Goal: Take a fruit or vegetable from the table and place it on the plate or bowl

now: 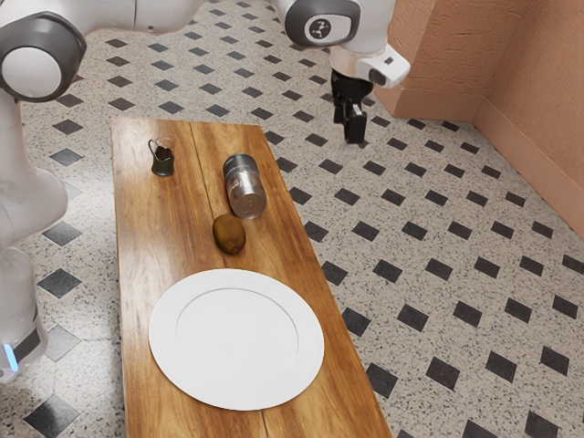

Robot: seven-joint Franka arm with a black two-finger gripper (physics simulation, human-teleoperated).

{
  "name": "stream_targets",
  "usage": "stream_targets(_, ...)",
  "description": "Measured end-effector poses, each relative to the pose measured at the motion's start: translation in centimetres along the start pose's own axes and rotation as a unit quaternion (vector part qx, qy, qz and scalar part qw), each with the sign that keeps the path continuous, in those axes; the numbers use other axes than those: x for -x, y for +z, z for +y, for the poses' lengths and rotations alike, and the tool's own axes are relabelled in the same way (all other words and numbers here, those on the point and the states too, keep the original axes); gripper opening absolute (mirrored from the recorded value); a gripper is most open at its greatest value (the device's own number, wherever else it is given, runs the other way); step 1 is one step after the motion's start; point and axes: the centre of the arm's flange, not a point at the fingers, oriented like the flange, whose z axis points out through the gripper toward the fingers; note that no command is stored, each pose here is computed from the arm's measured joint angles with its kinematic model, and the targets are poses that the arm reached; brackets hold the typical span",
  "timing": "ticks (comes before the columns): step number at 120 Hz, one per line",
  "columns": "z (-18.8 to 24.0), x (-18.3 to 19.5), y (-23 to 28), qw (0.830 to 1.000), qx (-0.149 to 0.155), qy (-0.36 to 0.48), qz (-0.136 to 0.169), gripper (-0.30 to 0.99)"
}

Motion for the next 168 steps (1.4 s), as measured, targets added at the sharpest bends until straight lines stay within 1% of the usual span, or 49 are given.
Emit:
stream_targets(10, -0.2, 0.0, -0.1, 1.0, -0.002, 0.001, 0.002, 0.69)
stream_targets(14, -0.5, -0.2, -1.0, 1.0, -0.005, -0.001, 0.011, 0.69)
stream_targets(18, -0.7, -0.3, -1.5, 1.0, -0.007, -0.004, 0.013, 0.69)
stream_targets(32, -2.3, -0.4, 0.4, 0.999, -0.001, -0.031, -0.008, 0.69)
stream_targets(47, -7.0, 0.4, 1.6, 0.997, 0.001, -0.079, -0.02, 0.69)
stream_targets(56, -7.8, 0.7, 1.8, 0.996, 0.004, -0.088, -0.023, 0.69)
stream_targets(67, -6.1, 0.4, 2.0, 0.997, 0.011, -0.075, -0.029, 0.69)
stream_targets(84, -0.9, -0.9, 3.3, 0.998, 0.014, -0.037, -0.05, 0.69)
stream_targets(88, -0.2, -1.1, 3.8, 0.998, 0.016, -0.035, -0.055, 0.69)
stream_targets(93, -0.3, -1.1, 4.0, 0.997, 0.019, -0.036, -0.058, 0.69)
stream_targets(100, -1.5, -0.7, 4.4, 0.996, 0.025, -0.046, -0.065, 0.69)
stream_targets(104, -1.9, -0.6, 4.6, 0.996, 0.032, -0.049, -0.068, 0.69)
stream_targets(117, -3.1, 0.0, 7.4, 0.992, 0.059, -0.067, -0.091, 0.69)
stream_targets(128, -2.3, 0.0, 7.9, 0.988, 0.081, -0.088, -0.097, 0.69)
stream_targets(140, 1.0, -0.7, 6.8, 0.982, 0.112, -0.124, -0.093, 0.69)
stream_targets(148, 2.9, -1.1, 5.6, 0.973, 0.134, -0.163, -0.091, 0.69)
stream_targets(156, 3.8, -1.3, 3.9, 0.962, 0.142, -0.215, -0.086, 0.69)
stream_targets(161, 5.6, -0.6, 2.8, 0.959, 0.141, -0.229, -0.092, 0.69)
stream_targets(168, 8.9, 2.3, 1.1, 0.958, 0.145, -0.222, -0.109, 0.69)
